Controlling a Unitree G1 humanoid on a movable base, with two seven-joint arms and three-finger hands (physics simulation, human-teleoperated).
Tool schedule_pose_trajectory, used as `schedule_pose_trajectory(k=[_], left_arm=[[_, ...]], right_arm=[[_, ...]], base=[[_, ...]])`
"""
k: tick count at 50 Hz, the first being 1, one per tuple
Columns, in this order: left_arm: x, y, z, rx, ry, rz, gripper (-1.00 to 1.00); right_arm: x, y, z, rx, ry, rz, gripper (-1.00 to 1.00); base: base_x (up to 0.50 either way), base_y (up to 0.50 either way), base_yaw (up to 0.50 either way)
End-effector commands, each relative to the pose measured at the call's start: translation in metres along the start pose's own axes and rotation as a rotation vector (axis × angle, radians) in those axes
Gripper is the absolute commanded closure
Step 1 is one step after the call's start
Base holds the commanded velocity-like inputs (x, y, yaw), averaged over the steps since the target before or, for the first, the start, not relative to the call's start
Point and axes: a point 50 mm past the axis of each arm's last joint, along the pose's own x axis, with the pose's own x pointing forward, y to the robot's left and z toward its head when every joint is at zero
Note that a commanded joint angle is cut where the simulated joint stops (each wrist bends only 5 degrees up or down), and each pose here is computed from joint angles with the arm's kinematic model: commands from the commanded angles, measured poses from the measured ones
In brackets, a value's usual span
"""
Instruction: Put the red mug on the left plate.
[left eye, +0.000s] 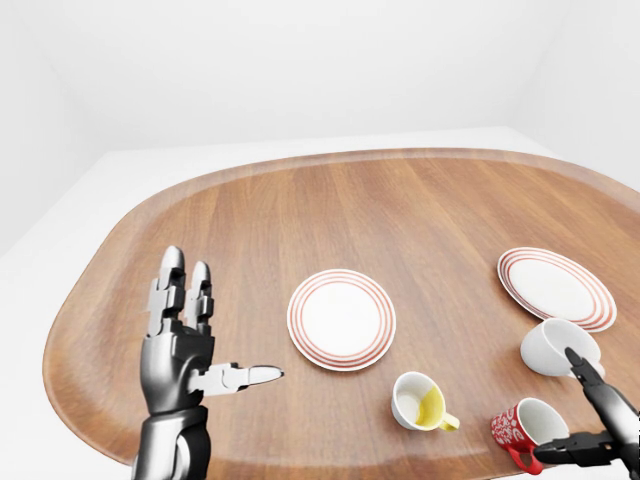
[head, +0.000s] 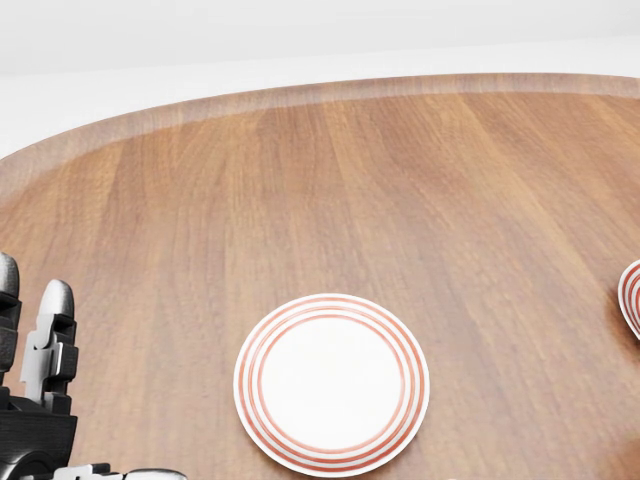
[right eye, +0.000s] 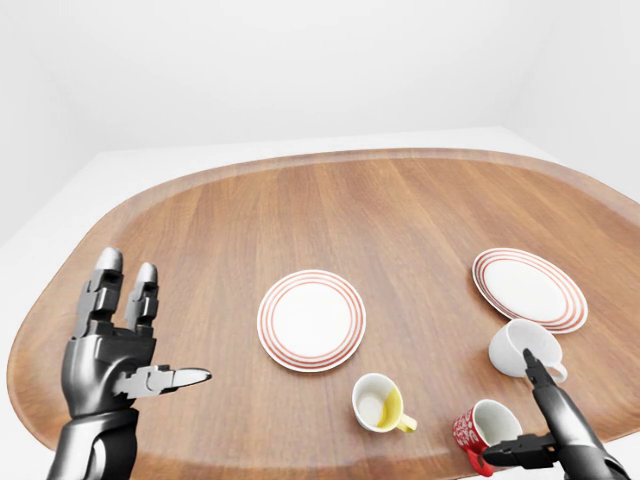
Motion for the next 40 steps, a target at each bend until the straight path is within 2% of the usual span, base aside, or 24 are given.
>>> schedule_pose_trajectory(k=[1,27,28,30,40], left_arm=[[0.0,0.0,-0.001,0.0,0.002,0.001,-1.0],[0.0,0.0,0.0,0.001,0.001,-0.001,-1.0],[0.0,0.0,0.0,0.001,0.001,-0.001,-1.0],[0.0,-0.001,0.0,0.001,0.002,-0.001,-1.0],[0.0,0.0,0.0,0.001,0.002,-0.001,-1.0]], right_arm=[[0.009,0.006,0.001,0.007,-0.004,0.017,-1.0],[0.014,0.015,-0.007,0.033,0.005,0.046,-1.0],[0.014,0.016,-0.008,0.03,0.007,0.047,-0.45],[0.013,0.017,-0.008,0.03,0.008,0.054,1.0],[0.013,0.021,-0.012,0.032,0.021,0.074,1.0]], base=[[0.0,0.0,0.0],[0.0,0.0,0.0],[0.0,0.0,0.0],[0.0,0.0,0.0],[0.0,0.0,0.0]])
